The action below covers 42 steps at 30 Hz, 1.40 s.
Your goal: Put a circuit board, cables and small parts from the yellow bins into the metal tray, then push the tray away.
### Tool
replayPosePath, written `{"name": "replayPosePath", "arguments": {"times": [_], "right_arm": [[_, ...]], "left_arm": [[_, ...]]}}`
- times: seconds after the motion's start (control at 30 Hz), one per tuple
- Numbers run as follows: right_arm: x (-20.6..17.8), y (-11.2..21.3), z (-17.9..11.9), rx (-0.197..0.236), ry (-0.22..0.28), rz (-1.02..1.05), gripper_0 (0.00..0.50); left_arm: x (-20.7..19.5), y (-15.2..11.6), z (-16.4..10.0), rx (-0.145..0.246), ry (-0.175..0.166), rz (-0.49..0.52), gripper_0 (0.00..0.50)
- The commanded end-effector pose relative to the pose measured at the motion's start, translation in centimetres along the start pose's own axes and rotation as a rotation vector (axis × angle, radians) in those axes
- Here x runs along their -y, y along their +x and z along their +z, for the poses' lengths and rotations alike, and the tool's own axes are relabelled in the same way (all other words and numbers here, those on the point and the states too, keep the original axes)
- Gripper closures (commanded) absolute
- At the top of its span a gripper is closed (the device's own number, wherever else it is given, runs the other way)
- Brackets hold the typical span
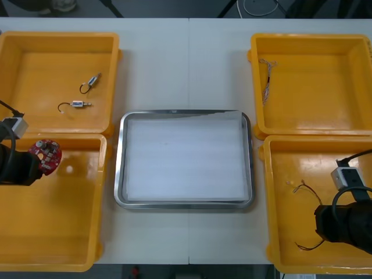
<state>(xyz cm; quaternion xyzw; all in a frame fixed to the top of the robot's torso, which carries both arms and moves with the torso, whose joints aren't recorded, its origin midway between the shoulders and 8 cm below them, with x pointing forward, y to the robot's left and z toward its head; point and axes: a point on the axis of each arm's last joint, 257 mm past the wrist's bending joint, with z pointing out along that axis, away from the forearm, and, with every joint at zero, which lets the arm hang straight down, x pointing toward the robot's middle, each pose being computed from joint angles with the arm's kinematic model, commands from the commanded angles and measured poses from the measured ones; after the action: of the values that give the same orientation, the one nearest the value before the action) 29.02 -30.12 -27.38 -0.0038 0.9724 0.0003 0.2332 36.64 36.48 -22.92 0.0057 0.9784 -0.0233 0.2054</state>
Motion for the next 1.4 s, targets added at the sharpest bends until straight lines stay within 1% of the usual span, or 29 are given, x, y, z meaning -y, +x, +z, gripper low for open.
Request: {"name": "replayPosePath", "arguments": {"times": [0.03, 0.1, 0.2, 0.27, 0.3, 0.33, 0.4, 0.47, 0.53, 0.57, 0.67, 0.77, 0.83, 0.97, 1.13, 1.2, 1.27, 1.3, 1.4], "right_arm": [[1.0, -3.5, -4.5, 0.069, 0.024, -0.047, 0.500], [1.1, -3.9, -5.7, 0.067, 0.023, -0.052, 0.500], [1.7, -4.3, -7.1, 0.049, 0.024, -0.056, 0.500], [1.9, -4.6, -7.9, 0.039, 0.022, -0.064, 0.500], [1.9, -5.1, -8.4, 0.044, 0.020, -0.076, 0.500], [1.7, -5.8, -8.9, 0.062, 0.012, -0.086, 0.500], [1.6, -7.0, -9.6, 0.088, 0.008, -0.103, 0.500], [1.5, -8.2, -10.5, 0.114, 0.008, -0.134, 0.500], [1.5, -8.8, -11.1, 0.126, 0.015, -0.160, 0.500], [1.5, -8.9, -11.1, 0.125, 0.015, -0.166, 0.500], [1.5, -9.0, -11.6, 0.120, 0.024, -0.205, 0.500], [1.4, -8.9, -11.8, 0.108, 0.022, -0.235, 0.500], [1.3, -8.8, -11.9, 0.103, 0.018, -0.248, 0.500], [0.9, -9.0, -12.3, 0.102, 0.010, -0.276, 0.500], [0.1, -9.1, -12.8, 0.096, -0.015, -0.320, 0.500], [-0.3, -9.2, -12.9, 0.098, -0.026, -0.336, 0.500], [-0.6, -9.5, -13.2, 0.109, -0.030, -0.348, 0.500], [-0.5, -9.7, -13.3, 0.114, -0.027, -0.351, 0.500], [-0.9, -10.4, -13.3, 0.131, -0.016, -0.375, 0.500]], "left_arm": [[1.1, -0.9, -3.3, 0.028, -0.007, -0.092, 0.498], [1.8, -1.1, -4.2, 0.030, -0.010, -0.089, 0.499], [3.2, -1.5, -5.6, 0.036, -0.011, -0.074, 0.499], [4.3, -1.6, -6.3, 0.030, 0.007, -0.072, 0.500], [5.4, -1.9, -6.8, 0.029, 0.032, -0.076, 0.498], [6.6, -2.3, -7.3, 0.036, 0.057, -0.075, 0.498], [8.4, -2.9, -7.8, 0.046, 0.087, -0.066, 0.499], [10.5, -3.4, -8.3, 0.062, 0.103, -0.031, 0.498], [12.5, -3.5, -8.3, 0.055, 0.115, -0.001, 0.500], [13.0, -3.5, -8.3, 0.054, 0.117, 0.006, 0.498], [16.0, -2.9, -7.7, 0.019, 0.134, 0.017, 0.500], [19.1, -2.9, -7.3, 0.020, 0.172, 0.028, 0.498], [20.7, -2.9, -7.0, 0.021, 0.181, 0.040, 0.500], [23.6, -2.5, -5.8, 0.007, 0.197, 0.079, 0.499], [25.5, -2.0, -3.8, -0.026, 0.205, 0.108, 0.497], [25.9, -1.7, -2.9, -0.034, 0.201, 0.121, 0.498], [26.1, -1.6, -1.5, -0.032, 0.187, 0.134, 0.498], [26.3, -1.5, -1.2, -0.033, 0.186, 0.138, 0.500], [26.3, -1.4, 0.6, -0.030, 0.161, 0.155, 0.498]]}}
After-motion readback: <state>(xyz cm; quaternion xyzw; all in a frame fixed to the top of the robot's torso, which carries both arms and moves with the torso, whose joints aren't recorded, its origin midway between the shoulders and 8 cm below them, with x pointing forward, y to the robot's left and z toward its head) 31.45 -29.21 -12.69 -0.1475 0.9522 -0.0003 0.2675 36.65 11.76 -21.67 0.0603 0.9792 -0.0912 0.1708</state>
